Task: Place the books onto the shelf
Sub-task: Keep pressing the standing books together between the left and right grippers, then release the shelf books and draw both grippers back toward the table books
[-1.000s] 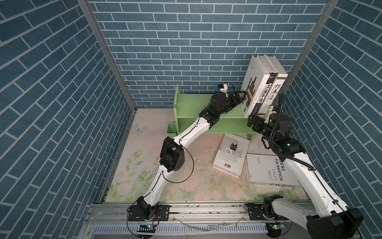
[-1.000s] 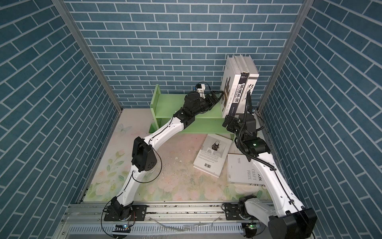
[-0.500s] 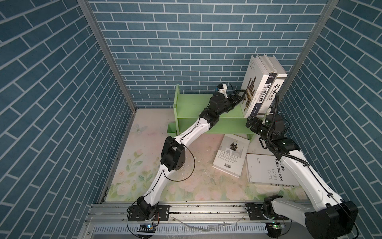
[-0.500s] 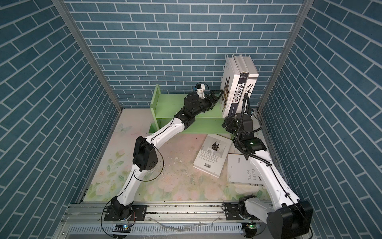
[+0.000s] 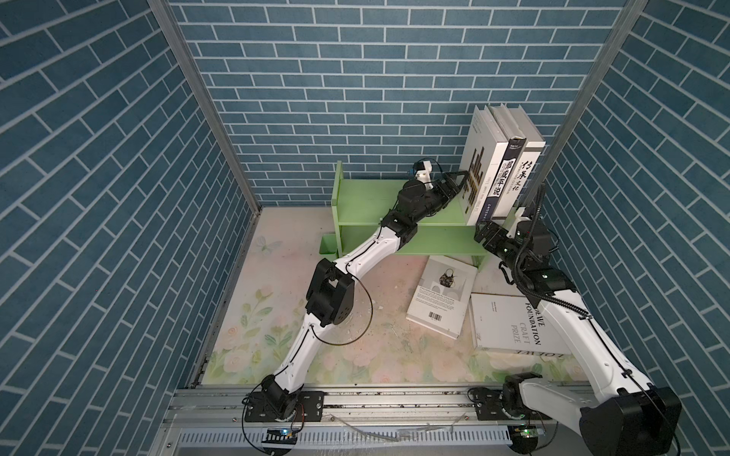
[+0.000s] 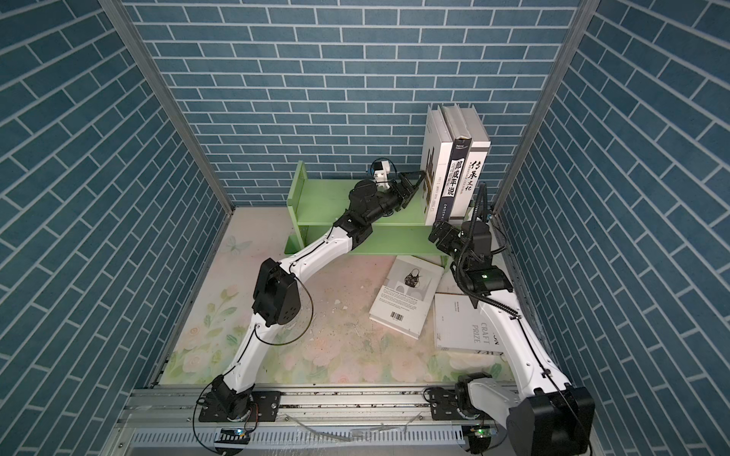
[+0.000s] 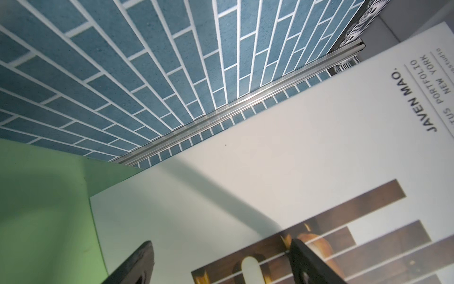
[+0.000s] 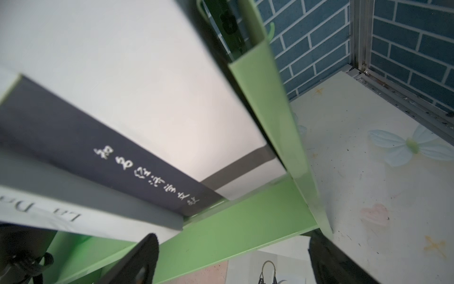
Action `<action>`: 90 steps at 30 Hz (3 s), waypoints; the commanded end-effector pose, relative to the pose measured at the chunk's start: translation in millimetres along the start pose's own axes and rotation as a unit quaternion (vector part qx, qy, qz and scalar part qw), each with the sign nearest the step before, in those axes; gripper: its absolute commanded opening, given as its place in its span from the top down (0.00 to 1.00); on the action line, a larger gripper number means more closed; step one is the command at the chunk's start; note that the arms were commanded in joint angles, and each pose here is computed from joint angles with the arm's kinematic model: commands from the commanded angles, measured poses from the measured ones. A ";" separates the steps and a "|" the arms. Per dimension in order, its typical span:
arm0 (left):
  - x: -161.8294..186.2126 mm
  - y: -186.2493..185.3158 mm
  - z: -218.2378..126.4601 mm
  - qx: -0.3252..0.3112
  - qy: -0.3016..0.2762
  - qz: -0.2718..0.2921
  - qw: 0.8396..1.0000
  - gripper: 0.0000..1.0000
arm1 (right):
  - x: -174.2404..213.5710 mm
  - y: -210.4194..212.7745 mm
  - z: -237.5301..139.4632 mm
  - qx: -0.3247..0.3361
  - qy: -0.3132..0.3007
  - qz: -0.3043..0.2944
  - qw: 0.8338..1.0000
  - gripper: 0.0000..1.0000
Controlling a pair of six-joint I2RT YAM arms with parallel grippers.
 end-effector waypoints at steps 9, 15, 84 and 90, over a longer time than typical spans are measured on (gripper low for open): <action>16.8 40.3 -3.1 -0.049 0.030 -0.024 0.998 0.11 | -1.6 28.9 -12.8 -0.104 0.038 0.032 0.993 0.05; 15.9 38.2 -2.6 -0.044 0.028 -0.024 0.998 0.12 | -3.8 28.2 -7.4 -0.112 0.031 0.052 0.992 0.05; 35.5 -18.6 -89.3 -0.075 0.123 0.086 0.986 0.05 | 19.9 -48.4 -64.5 0.047 0.003 0.079 0.996 0.06; 61.4 -29.5 -153.5 -0.123 0.190 0.164 0.960 0.05 | 51.3 -66.0 -68.8 0.072 0.054 0.121 0.989 0.07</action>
Point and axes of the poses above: each gripper's point midway between its finger pads, its own z axis out along the fingers, its own y axis along the line the jaws close on, x = y × z, the point moved 1 cm from there along -z, back along the fingers, and after that the axes turned 6 degrees about z, right-handed, at the moved point
